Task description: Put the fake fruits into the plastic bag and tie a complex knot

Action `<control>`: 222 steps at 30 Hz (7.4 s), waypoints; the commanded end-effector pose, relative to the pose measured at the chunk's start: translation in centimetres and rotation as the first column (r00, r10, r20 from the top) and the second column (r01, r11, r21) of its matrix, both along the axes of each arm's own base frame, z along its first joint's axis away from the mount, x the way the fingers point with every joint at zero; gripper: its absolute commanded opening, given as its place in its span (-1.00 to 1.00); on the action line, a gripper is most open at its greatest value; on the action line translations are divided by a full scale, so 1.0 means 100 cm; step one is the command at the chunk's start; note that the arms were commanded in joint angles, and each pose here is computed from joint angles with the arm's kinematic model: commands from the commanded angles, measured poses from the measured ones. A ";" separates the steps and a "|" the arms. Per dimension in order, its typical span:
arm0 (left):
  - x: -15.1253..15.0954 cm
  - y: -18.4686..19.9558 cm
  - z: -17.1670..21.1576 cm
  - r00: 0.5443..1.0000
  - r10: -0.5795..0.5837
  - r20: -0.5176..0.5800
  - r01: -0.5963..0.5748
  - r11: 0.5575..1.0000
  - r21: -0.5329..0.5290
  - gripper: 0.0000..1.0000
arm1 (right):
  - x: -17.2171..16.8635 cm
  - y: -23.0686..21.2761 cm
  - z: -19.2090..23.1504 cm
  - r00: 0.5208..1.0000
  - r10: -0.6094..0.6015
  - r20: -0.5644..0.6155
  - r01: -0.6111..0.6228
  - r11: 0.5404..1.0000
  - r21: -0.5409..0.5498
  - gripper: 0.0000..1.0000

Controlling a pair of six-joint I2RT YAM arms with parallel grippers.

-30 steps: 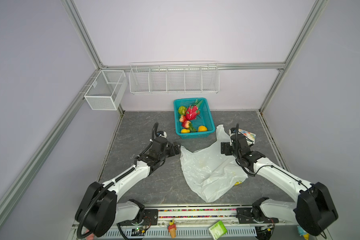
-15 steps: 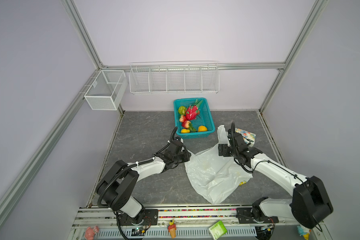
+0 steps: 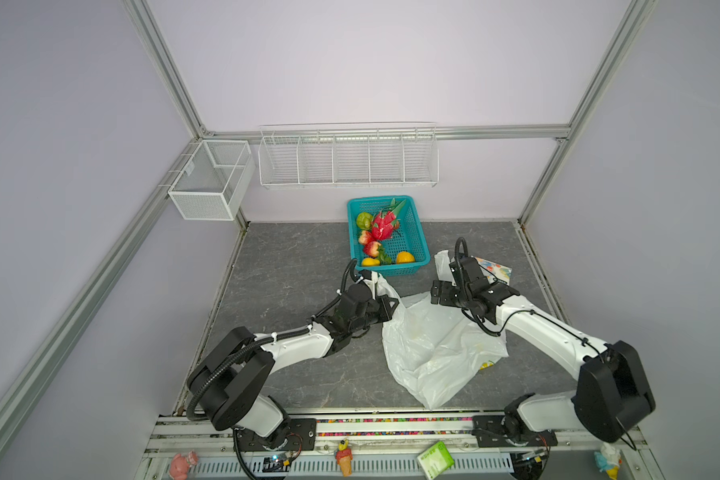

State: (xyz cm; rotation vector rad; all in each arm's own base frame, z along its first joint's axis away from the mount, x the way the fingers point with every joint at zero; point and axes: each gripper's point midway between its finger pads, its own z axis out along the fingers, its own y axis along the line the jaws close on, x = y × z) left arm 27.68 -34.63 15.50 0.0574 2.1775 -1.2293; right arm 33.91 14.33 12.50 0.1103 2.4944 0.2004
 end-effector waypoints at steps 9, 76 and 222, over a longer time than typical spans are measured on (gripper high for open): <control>-0.009 -0.015 0.046 0.989 -0.028 0.143 0.037 0.997 -0.062 -1.00 | 0.039 -0.006 -0.014 0.993 -0.118 0.004 0.118 0.993 -0.008 0.88; 0.011 0.006 0.176 0.543 -0.331 0.772 -0.082 0.894 0.441 0.99 | -0.044 0.017 0.192 0.757 0.584 0.294 -0.575 0.809 -0.127 -0.88; 0.214 0.056 0.001 0.998 -0.067 0.008 0.037 0.639 0.768 0.42 | -0.007 -0.045 0.149 0.962 0.107 0.250 -0.100 0.994 -0.041 -0.87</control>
